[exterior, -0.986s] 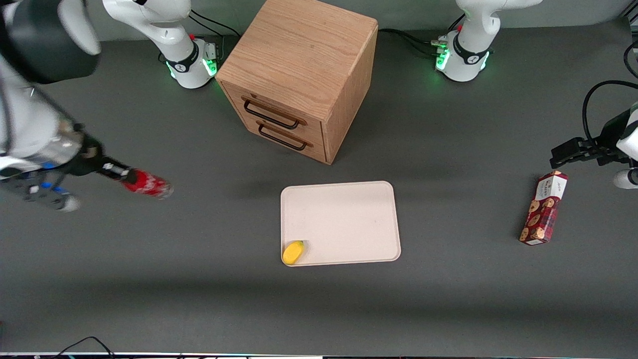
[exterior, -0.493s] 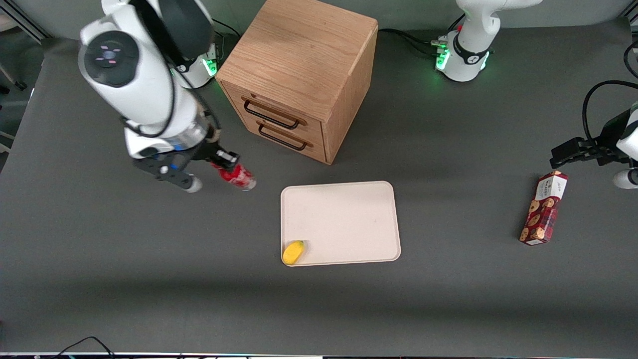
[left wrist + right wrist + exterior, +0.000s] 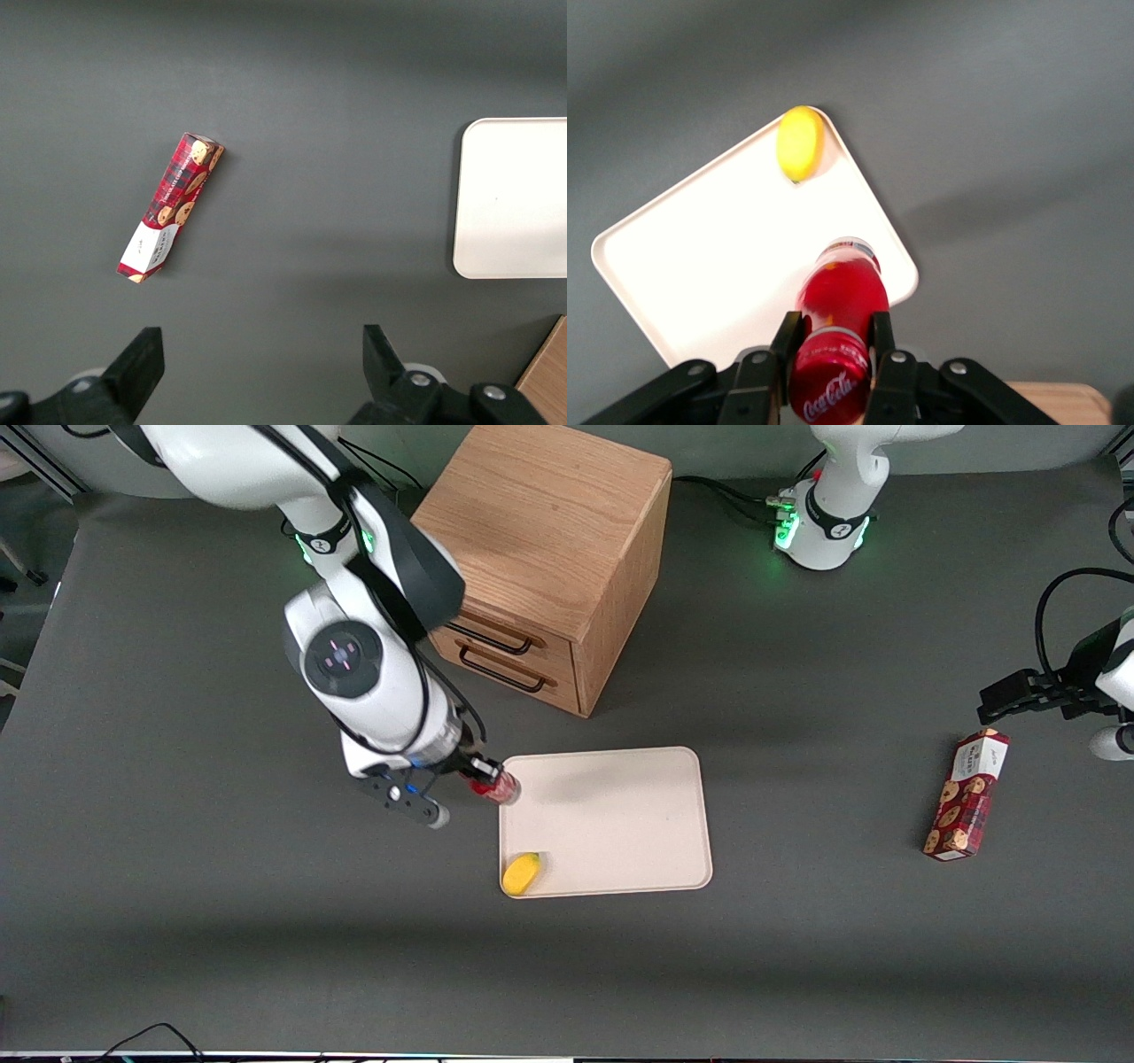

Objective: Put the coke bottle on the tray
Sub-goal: 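Lower the bottle onto the tray beside the lemon and open the right gripper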

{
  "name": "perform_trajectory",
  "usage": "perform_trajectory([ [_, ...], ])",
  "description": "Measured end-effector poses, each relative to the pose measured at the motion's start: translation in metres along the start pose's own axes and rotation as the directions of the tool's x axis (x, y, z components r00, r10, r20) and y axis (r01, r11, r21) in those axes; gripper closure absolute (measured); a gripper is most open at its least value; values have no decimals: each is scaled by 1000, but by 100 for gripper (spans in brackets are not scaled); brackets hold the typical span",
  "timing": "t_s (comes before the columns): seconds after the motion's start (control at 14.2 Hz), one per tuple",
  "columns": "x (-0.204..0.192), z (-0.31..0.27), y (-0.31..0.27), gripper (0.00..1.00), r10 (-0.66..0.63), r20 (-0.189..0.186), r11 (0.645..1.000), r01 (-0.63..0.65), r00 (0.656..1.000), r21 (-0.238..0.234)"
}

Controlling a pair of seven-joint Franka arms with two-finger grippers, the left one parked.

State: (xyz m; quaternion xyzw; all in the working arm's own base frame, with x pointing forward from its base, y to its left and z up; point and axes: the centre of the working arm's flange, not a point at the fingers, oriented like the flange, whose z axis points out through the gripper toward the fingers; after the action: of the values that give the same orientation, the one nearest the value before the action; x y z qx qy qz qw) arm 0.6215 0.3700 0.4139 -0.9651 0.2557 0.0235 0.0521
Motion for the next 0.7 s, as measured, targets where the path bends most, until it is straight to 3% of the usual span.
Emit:
perform_trajectory([
  [0.14,-6,44,-17,63,25,5,999,-25,1000,30],
  [0.35,-28,67,-31,63,11,14,1000,-12,1000,24],
  [0.7,-25,87,-23,63,-13,-17,999,12,1000,-50],
])
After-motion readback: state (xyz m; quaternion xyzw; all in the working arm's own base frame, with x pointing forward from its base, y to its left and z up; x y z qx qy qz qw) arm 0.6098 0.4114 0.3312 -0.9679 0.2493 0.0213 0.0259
